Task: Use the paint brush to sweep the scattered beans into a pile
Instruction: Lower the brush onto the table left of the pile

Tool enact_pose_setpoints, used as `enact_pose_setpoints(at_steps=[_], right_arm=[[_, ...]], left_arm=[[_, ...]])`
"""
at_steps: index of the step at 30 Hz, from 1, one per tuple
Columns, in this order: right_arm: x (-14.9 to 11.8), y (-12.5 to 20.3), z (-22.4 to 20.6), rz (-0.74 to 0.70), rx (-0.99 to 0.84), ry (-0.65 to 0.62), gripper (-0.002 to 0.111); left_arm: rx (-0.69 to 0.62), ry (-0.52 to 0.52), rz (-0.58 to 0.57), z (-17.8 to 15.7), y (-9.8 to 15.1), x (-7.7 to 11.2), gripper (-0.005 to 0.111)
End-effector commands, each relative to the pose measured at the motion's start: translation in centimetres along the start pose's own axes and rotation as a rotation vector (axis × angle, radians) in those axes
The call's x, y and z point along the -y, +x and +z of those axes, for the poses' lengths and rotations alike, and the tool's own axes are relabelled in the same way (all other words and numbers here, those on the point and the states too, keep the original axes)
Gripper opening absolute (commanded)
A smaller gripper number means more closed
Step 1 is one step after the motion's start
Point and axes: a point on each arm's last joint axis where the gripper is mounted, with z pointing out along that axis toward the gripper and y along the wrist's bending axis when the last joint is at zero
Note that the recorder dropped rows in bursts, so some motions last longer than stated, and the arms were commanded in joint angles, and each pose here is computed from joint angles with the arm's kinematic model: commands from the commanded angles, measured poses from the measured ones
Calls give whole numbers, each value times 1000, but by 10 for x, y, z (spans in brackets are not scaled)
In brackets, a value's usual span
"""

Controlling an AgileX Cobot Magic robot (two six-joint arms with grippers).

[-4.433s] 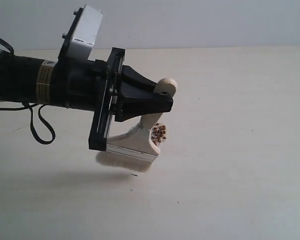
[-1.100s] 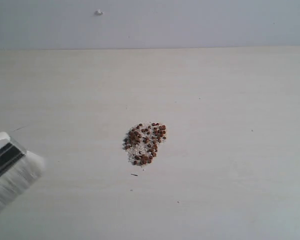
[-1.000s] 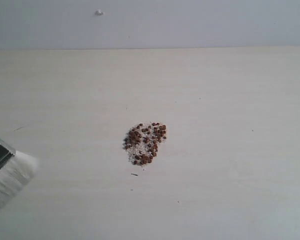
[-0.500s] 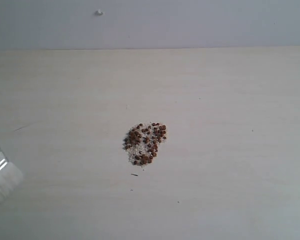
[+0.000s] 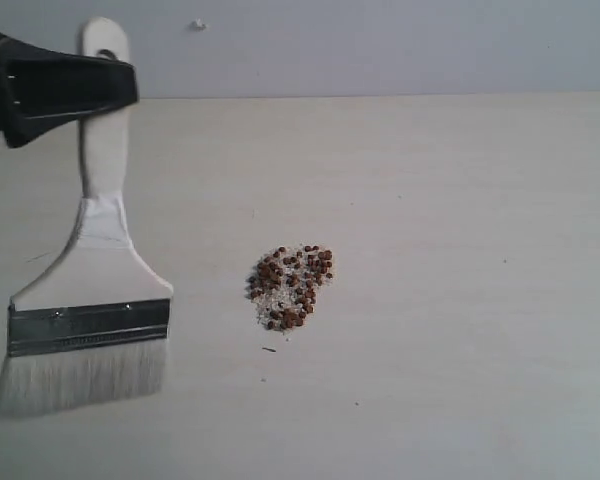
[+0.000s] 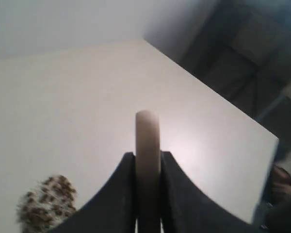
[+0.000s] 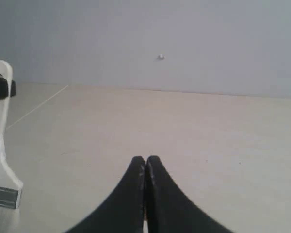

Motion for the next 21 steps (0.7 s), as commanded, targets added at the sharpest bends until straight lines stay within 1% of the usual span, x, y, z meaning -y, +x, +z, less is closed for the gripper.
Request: enact_pose_setpoints(at_steps=[1, 2, 3, 6, 9, 12, 16, 21], right_arm=[[-1, 0, -1, -2, 19, -11, 0], [-1, 0, -1, -2, 19, -11, 0], [-1, 0, -1, -2, 19, -11, 0], [-1, -1, -1, -2, 20, -12, 0], [-1, -1, -1, -2, 20, -12, 0], [-1, -1, -1, -2, 20, -12, 0], [-1, -1, -1, -2, 20, -12, 0], [-1, -1, -1, -2, 20, -12, 0]], left_arm=[[-178, 157, -114, 28, -4, -36, 0], [-186, 147, -139, 32, -3, -46, 0], [-194, 117, -180, 35, 1, -62, 0], [-203, 66, -285, 39, 14, -97, 0], [-185, 34, -408, 45, 29, -128, 0], [-166, 31, -463, 53, 41, -145, 0], [-160, 24, -515, 63, 57, -161, 0], [-204, -41, -565, 70, 77, -178, 0]])
